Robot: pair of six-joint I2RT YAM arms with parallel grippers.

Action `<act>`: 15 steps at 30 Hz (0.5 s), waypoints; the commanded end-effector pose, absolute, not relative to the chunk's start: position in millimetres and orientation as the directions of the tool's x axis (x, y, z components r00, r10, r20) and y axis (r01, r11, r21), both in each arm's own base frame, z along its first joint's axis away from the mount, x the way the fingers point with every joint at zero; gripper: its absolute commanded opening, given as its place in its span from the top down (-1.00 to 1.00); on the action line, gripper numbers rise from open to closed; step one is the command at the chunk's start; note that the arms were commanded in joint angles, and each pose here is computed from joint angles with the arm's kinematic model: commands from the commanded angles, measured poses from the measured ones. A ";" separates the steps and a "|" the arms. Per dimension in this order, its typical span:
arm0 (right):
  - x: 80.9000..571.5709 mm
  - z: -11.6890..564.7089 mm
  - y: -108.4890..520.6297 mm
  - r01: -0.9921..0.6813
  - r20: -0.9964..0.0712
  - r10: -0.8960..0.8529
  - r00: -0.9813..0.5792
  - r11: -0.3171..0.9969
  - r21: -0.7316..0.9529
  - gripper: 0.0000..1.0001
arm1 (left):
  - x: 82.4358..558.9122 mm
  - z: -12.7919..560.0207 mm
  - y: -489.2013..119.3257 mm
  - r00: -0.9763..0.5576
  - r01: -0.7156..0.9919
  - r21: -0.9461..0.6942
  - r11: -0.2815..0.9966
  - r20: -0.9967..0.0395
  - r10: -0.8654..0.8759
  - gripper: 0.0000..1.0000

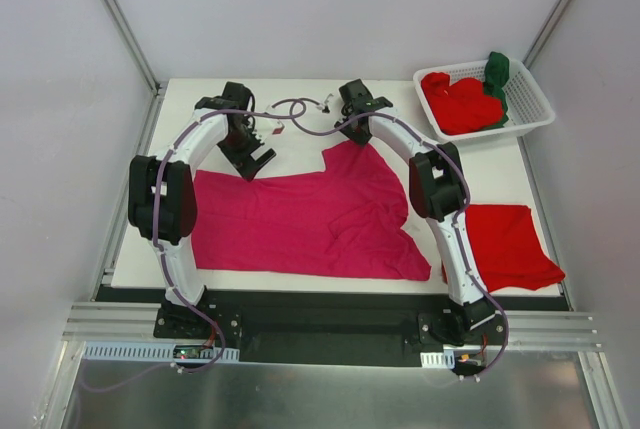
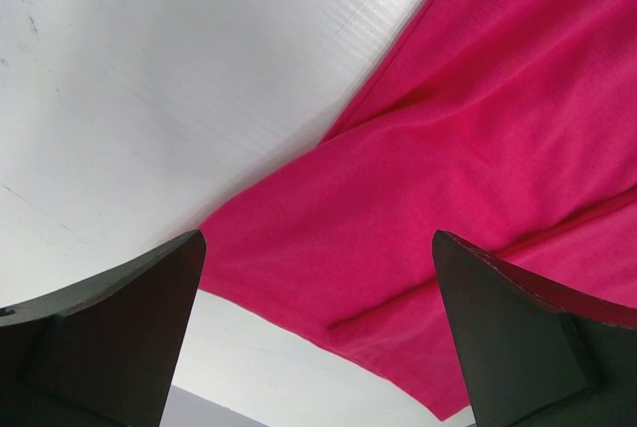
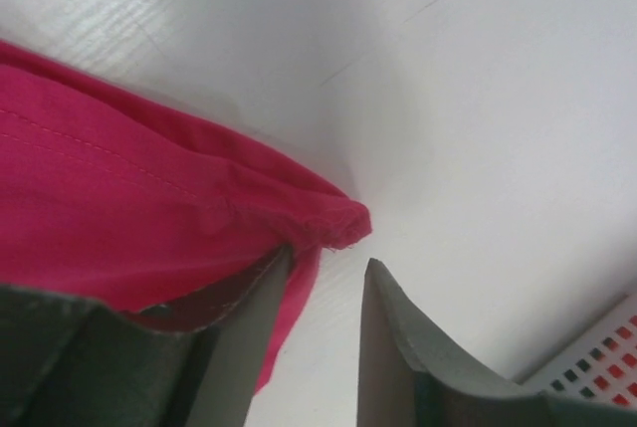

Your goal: Fold and stack the t-shirts

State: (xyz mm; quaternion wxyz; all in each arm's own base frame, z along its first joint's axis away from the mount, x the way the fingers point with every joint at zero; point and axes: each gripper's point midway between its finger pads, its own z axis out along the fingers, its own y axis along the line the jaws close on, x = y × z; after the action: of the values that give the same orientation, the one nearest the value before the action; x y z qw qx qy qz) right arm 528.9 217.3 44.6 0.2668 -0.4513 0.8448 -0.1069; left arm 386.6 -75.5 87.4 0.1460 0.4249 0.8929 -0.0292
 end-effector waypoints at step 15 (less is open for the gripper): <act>508.2 49.8 231.7 -0.788 -0.348 -0.842 -0.413 0.521 -0.327 0.83 | 376.2 81.4 -42.0 -0.657 0.719 0.084 0.690 -0.239 0.715 -0.98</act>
State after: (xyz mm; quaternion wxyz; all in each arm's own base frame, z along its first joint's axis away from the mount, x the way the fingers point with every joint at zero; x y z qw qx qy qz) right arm 504.9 225.0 33.1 0.2260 -0.4825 0.8440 -0.0611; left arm 384.8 -70.0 82.1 0.1411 0.4202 0.8960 -0.0254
